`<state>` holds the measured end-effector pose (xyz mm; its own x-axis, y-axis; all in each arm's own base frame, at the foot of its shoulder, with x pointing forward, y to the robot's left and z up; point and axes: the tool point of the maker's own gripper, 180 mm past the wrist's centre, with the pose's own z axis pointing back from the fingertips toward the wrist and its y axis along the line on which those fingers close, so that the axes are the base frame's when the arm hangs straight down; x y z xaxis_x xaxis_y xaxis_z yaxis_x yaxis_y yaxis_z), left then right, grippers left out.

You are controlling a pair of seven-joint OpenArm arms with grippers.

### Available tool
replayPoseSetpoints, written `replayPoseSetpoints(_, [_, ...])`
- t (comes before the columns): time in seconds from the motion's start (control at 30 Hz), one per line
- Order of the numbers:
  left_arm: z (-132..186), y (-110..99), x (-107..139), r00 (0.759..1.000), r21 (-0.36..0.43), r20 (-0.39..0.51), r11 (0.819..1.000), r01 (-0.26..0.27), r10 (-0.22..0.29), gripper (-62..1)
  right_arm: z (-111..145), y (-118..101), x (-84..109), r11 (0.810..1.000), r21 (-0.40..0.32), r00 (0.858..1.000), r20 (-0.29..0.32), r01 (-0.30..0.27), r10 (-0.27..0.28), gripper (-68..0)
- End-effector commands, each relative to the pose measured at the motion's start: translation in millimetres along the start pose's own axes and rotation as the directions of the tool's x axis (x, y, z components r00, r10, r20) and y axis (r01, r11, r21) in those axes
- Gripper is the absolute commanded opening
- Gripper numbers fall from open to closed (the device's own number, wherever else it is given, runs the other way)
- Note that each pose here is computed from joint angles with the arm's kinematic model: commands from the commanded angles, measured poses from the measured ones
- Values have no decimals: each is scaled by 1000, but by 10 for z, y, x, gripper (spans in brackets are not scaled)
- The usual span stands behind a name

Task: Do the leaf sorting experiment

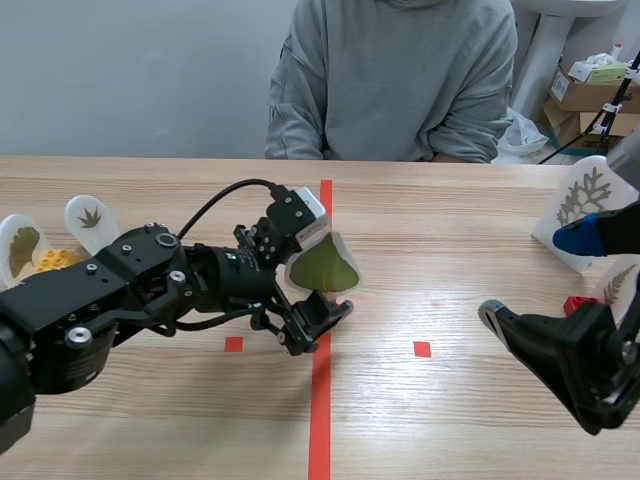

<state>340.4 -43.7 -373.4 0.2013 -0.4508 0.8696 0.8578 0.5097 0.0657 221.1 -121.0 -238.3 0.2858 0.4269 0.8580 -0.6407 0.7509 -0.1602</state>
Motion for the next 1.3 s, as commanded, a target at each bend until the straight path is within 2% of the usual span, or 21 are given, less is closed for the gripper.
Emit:
replayPoseSetpoints(0.0, [-12, 16, 225, 998, 3, 66, 1000, 3, -3, -112, 4, -52, 55, 1000, -12, 1000, 23, -2, 3, -122])
replayPoseSetpoints(0.17, [-36, 23, 290, 996, 19, 93, 1000, -3, 2, -145, 4, -52, 55, 1000, -12, 1000, 23, -2, 3, -122])
replayPoseSetpoints(0.5, [-22, 81, 260, 996, 45, 86, 999, -5, 1, -419, 4, -52, 55, 1000, -12, 1000, 23, -2, 3, -122])
replayPoseSetpoints(0.73, [-23, 80, 252, 997, 45, 81, 999, -5, 1, -542, 4, -52, 55, 1000, -12, 1000, 23, -2, 3, -122])
replayPoseSetpoints(0.93, [-24, 78, 245, 997, 44, 78, 999, -5, 2, -571, 4, -52, 55, 1000, -12, 1000, 22, -2, 3, -122])
replayPoseSetpoints(1.1, [-13, 45, 204, 997, 37, 73, 999, -10, 7, -571, 4, -52, 55, 1000, -12, 1000, 23, -2, 3, -122])
replayPoseSetpoints(1.27, [146, -42, 156, 996, 42, 93, 999, -14, 10, -571, 4, -51, 56, 1000, -12, 1000, 23, -2, 2, -122])
